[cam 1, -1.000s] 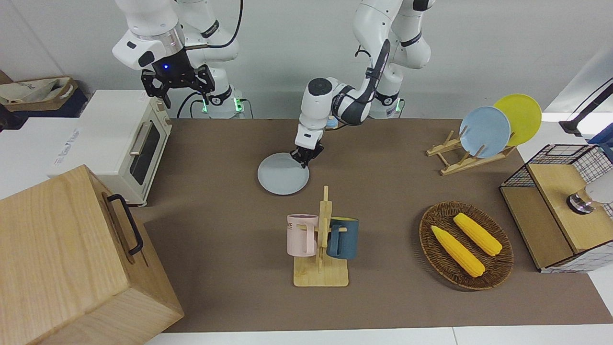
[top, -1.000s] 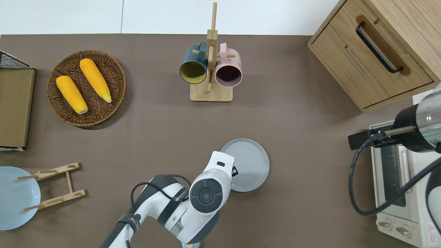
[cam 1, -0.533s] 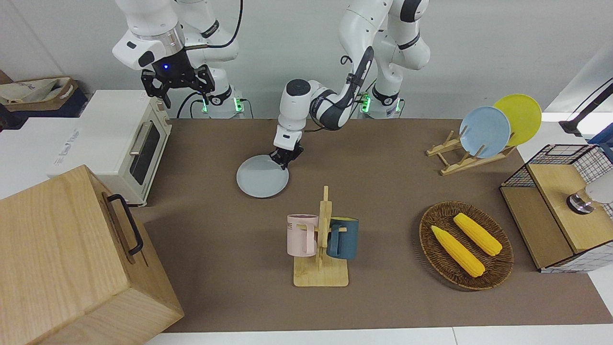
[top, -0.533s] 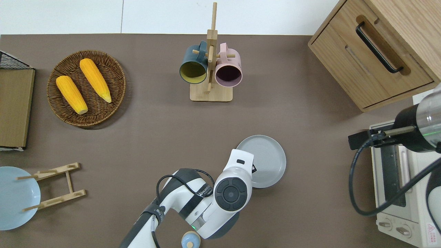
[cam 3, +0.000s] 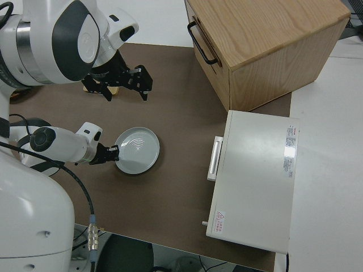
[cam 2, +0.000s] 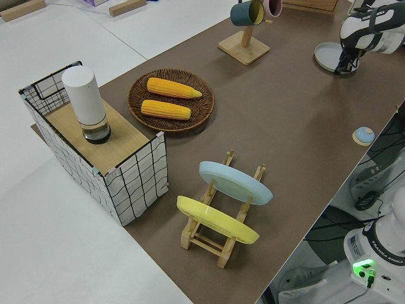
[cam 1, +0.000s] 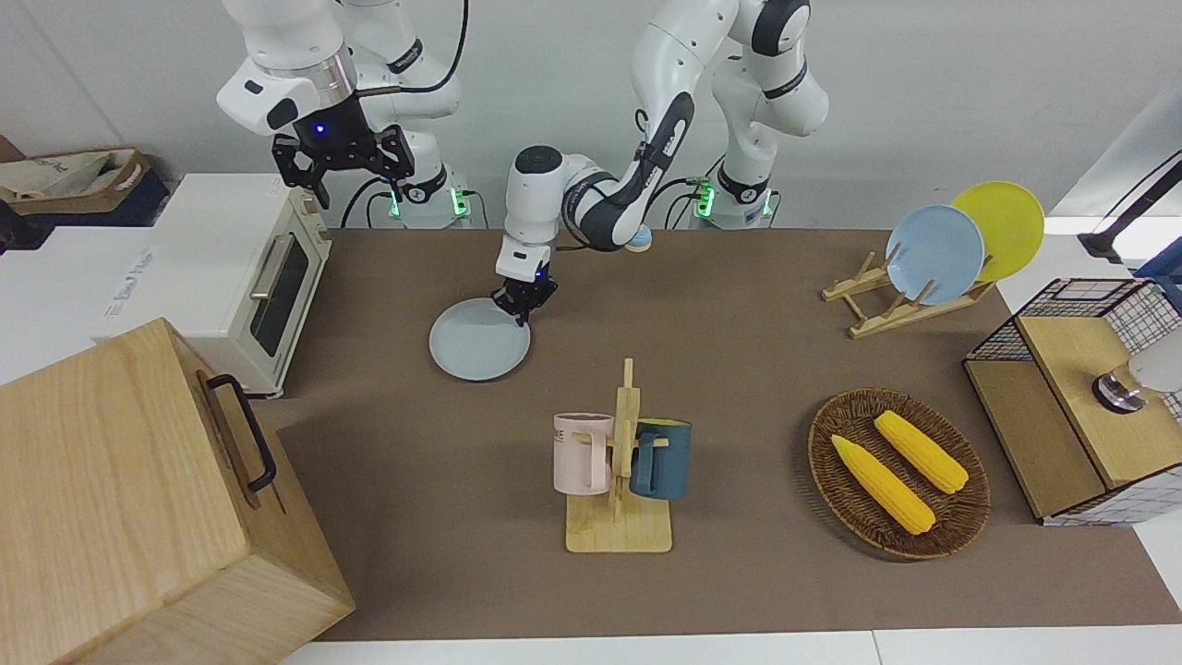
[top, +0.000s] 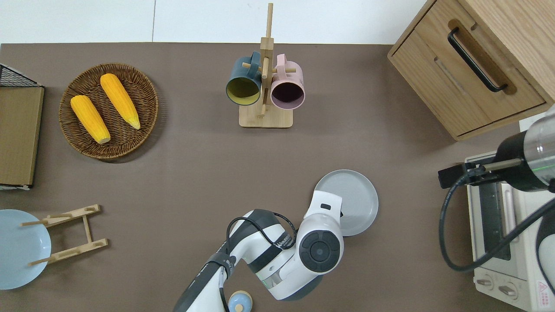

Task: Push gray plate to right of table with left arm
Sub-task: 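Push the gray plate with the left gripper across the table toward the toaster oven, then release the gray plate and lift the left gripper away from it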

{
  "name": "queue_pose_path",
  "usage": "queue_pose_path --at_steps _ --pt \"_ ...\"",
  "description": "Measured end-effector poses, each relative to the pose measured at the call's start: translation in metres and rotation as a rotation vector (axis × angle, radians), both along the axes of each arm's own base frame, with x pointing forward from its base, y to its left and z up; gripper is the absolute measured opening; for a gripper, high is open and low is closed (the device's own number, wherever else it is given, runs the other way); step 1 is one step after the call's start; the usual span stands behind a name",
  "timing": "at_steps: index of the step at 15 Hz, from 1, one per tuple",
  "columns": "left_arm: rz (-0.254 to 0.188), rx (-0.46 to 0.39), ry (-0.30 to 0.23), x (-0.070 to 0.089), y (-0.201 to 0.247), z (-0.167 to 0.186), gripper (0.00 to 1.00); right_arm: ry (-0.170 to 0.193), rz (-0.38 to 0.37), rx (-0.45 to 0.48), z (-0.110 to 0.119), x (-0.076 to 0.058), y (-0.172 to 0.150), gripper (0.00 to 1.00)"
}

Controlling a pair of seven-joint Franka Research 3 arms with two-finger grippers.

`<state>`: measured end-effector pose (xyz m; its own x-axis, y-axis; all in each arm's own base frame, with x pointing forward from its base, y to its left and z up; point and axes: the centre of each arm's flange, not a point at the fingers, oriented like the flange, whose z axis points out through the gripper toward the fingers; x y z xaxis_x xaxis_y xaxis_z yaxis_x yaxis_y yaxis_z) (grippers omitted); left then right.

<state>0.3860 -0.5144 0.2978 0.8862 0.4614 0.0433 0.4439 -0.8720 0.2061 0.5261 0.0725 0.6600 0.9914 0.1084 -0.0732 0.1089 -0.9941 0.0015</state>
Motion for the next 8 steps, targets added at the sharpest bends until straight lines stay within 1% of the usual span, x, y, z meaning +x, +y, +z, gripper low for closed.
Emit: queue_pose_path --at_steps 8 --pt "0.021 -0.032 0.002 -0.005 -0.030 -0.001 0.04 0.000 0.000 0.000 0.000 0.000 0.000 0.99"
